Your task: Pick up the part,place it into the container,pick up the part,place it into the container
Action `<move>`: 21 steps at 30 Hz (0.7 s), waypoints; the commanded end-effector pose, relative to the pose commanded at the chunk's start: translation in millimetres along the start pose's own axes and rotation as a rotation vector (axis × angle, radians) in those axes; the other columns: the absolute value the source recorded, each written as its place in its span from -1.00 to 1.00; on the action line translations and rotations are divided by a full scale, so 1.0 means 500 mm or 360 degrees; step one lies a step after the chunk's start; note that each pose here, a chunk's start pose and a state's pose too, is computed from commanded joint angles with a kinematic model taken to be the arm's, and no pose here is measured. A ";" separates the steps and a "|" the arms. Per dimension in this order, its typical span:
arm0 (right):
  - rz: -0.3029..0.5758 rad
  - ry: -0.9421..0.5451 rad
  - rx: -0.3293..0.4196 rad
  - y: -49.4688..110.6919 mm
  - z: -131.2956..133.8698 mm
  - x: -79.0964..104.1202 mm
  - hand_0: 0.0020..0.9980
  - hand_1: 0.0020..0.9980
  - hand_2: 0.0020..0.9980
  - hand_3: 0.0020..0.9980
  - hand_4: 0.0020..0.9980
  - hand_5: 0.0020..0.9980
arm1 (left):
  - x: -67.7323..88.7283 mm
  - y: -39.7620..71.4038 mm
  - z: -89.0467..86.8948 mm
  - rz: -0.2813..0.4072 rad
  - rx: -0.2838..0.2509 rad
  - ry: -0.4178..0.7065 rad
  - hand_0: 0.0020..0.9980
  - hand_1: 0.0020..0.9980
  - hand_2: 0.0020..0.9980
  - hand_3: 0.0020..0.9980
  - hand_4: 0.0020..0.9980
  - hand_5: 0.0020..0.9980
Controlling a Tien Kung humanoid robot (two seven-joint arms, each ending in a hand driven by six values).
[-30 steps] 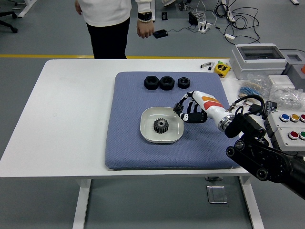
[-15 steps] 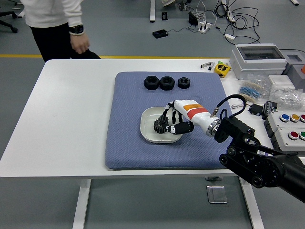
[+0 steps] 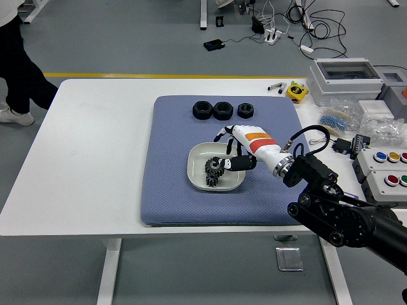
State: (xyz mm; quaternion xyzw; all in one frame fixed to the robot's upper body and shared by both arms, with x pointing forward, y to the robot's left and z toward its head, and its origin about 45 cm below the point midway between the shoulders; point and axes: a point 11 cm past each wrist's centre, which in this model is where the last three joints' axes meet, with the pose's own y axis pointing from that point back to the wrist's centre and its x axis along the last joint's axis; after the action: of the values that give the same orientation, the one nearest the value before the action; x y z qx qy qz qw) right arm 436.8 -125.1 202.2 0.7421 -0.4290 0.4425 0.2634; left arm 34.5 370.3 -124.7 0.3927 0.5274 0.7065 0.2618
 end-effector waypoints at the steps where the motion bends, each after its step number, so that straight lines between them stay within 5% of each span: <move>1: 0.0019 -0.0011 0.0001 -0.001 -0.001 0.006 -0.75 -0.50 -0.28 0.27 0.47 -0.31 | 0.001 0.000 0.000 0.0001 0.0000 -0.0002 0.17 0.23 0.53 0.37 0.36 0.24; 12: 0.0293 -0.0367 -0.0092 0.013 0.038 0.084 -0.66 -0.43 -0.22 0.28 0.46 -0.35 | 0.003 -0.001 -0.004 0.0005 0.0006 -0.0006 0.17 0.23 0.53 0.36 0.36 0.23; 13: 0.0295 -0.0437 -0.0105 0.017 0.045 0.088 -0.33 -0.05 0.13 0.32 0.71 -0.34 | 0.002 -0.001 -0.003 0.0004 0.0005 -0.0004 0.17 0.23 0.53 0.36 0.36 0.23; 18: 0.0231 -0.0894 -0.0204 0.034 0.067 0.085 -0.33 -0.05 0.13 0.32 0.71 -0.34 | 0.001 0.000 -0.002 0.0002 0.0003 0.0003 0.17 0.23 0.53 0.36 0.36 0.23; 19: 0.0222 -0.0986 -0.0222 0.036 0.071 0.085 0.07 0.28 0.46 0.32 0.84 -0.19 | 0.000 0.000 -0.002 0.0001 0.0003 0.0003 0.17 0.23 0.53 0.36 0.36 0.23; 21: 0.0219 -0.1177 -0.0255 0.042 0.080 0.088 0.07 0.28 0.46 0.32 0.84 -0.19 | 0.000 0.000 -0.003 0.0001 0.0004 0.0004 0.17 0.23 0.53 0.36 0.36 0.23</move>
State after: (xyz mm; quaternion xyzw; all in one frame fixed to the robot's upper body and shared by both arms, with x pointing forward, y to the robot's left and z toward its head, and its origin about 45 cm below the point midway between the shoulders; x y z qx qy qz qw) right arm 446.3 -184.0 222.4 0.7982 -0.5770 0.1266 0.1178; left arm 33.5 369.7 -125.0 0.3923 0.5285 0.7064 0.2605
